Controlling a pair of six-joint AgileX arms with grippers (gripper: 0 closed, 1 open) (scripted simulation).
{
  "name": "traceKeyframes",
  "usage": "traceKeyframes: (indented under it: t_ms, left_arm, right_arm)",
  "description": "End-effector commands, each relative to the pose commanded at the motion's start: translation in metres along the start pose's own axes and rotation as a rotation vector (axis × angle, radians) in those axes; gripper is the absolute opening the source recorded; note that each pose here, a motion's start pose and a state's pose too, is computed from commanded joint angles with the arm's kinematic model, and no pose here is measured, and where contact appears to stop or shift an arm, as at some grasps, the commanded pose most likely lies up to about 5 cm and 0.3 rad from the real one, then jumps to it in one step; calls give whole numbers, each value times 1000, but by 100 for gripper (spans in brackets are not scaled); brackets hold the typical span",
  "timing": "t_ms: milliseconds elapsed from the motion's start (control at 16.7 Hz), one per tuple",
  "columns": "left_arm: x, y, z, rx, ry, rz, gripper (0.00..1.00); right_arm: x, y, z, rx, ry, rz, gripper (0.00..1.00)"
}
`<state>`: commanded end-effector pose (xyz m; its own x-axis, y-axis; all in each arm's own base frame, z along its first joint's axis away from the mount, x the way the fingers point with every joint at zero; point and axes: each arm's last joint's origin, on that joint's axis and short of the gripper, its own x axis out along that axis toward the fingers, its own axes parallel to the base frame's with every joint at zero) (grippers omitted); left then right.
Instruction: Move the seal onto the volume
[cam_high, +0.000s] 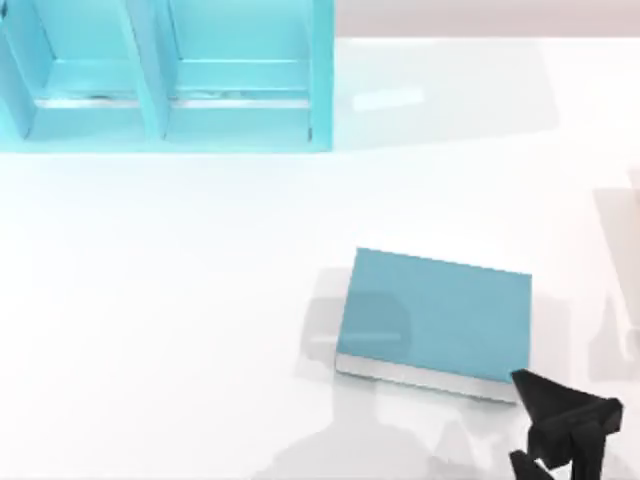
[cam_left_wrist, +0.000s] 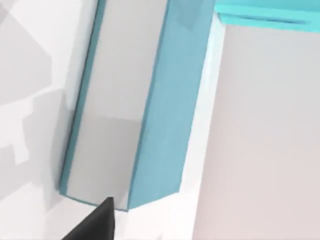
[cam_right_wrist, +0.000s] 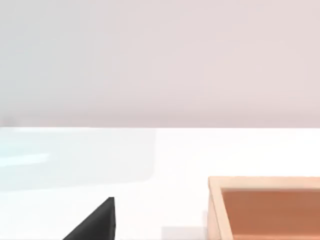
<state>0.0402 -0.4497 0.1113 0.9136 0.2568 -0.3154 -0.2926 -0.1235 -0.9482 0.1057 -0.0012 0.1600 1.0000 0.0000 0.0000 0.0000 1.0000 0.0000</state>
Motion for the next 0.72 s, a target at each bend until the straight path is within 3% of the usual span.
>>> traceKeyframes:
  t_ms: [180, 360, 540, 720]
  left_arm:
    - [27, -38, 3, 45, -74, 76, 100]
    - [65, -90, 18, 112, -148, 202, 100]
    - [108, -146, 53, 192, -172, 364, 100]
    - [145, -194, 107, 285, -110, 516, 100]
  right_arm:
    - [0, 0, 0, 0, 0, 0, 100]
    - [0, 0, 0, 0, 0, 0, 100]
    - [0, 0, 0, 0, 0, 0, 100]
    - [0, 0, 0, 0, 0, 0, 100]
